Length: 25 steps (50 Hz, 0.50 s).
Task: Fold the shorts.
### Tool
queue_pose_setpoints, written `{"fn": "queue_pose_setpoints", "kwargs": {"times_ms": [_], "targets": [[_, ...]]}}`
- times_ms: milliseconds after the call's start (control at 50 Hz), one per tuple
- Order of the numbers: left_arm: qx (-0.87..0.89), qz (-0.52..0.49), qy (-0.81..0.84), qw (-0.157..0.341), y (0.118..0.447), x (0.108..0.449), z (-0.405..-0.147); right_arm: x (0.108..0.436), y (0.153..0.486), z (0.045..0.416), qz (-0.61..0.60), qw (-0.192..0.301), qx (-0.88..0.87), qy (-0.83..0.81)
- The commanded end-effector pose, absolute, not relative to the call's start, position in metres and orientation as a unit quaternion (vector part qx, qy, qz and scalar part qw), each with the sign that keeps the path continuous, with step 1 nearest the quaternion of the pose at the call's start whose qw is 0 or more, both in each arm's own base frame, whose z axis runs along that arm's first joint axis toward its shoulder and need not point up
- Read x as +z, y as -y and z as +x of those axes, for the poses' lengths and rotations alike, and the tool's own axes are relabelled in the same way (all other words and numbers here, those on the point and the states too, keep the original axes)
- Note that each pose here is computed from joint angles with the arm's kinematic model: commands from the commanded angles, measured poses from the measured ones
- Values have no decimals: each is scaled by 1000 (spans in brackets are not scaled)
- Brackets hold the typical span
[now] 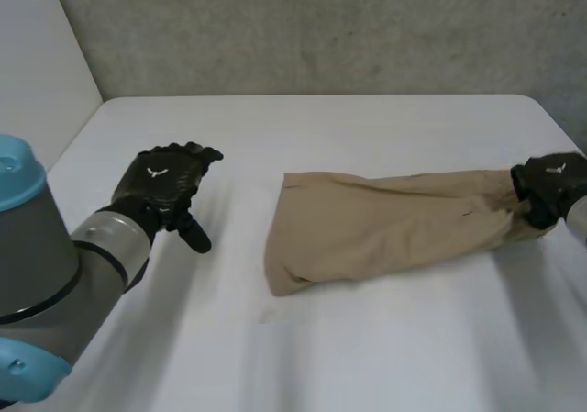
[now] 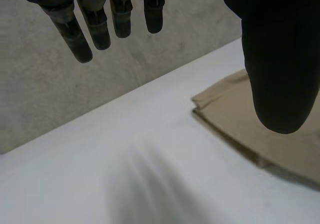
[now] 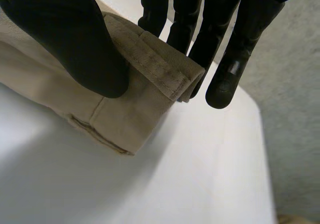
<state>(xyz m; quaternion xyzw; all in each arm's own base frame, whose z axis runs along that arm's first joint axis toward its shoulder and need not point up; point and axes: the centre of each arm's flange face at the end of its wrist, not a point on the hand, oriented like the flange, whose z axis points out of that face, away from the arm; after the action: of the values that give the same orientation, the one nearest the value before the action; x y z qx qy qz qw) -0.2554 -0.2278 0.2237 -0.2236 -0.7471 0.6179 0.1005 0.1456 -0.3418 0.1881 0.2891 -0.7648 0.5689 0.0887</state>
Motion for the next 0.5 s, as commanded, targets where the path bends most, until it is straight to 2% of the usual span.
{"fn": "queue_pose_setpoints", "kwargs": {"times_ms": [20, 40, 80, 140, 160, 180, 200, 260, 280, 320, 380, 480, 500], "targets": [[624, -215, 745, 95, 221, 229, -245, 233, 336, 201, 374, 73, 593, 709], [623, -215, 746, 95, 221, 229, -245, 242, 329, 234, 397, 45, 613, 682], [623, -215, 746, 95, 221, 229, -245, 243, 326, 246, 407, 34, 618, 672], [623, -215, 746, 95, 220, 229, -246, 242, 308, 288, 448, 2, 626, 638], [624, -215, 745, 95, 220, 229, -246, 240, 293, 312, 473, -19, 628, 617], [624, -215, 745, 96, 220, 229, -246, 240, 293, 312, 473, -19, 629, 617], [625, -215, 744, 96, 220, 230, -246, 226, 272, 344, 514, -51, 623, 587], [630, -213, 740, 98, 221, 233, -248, 187, 232, 381, 586, -109, 585, 550], [634, -213, 737, 100, 222, 235, -249, 170, 216, 389, 613, -133, 562, 539], [639, -213, 732, 100, 223, 236, -250, 158, 208, 392, 629, -151, 546, 533], [652, -210, 721, 102, 227, 242, -251, 153, 204, 393, 637, -163, 538, 528], [677, -208, 698, 107, 237, 255, -258, 195, 206, 391, 606, -181, 579, 515], [679, -208, 695, 109, 238, 257, -260, 206, 215, 386, 576, -191, 592, 531]]}}
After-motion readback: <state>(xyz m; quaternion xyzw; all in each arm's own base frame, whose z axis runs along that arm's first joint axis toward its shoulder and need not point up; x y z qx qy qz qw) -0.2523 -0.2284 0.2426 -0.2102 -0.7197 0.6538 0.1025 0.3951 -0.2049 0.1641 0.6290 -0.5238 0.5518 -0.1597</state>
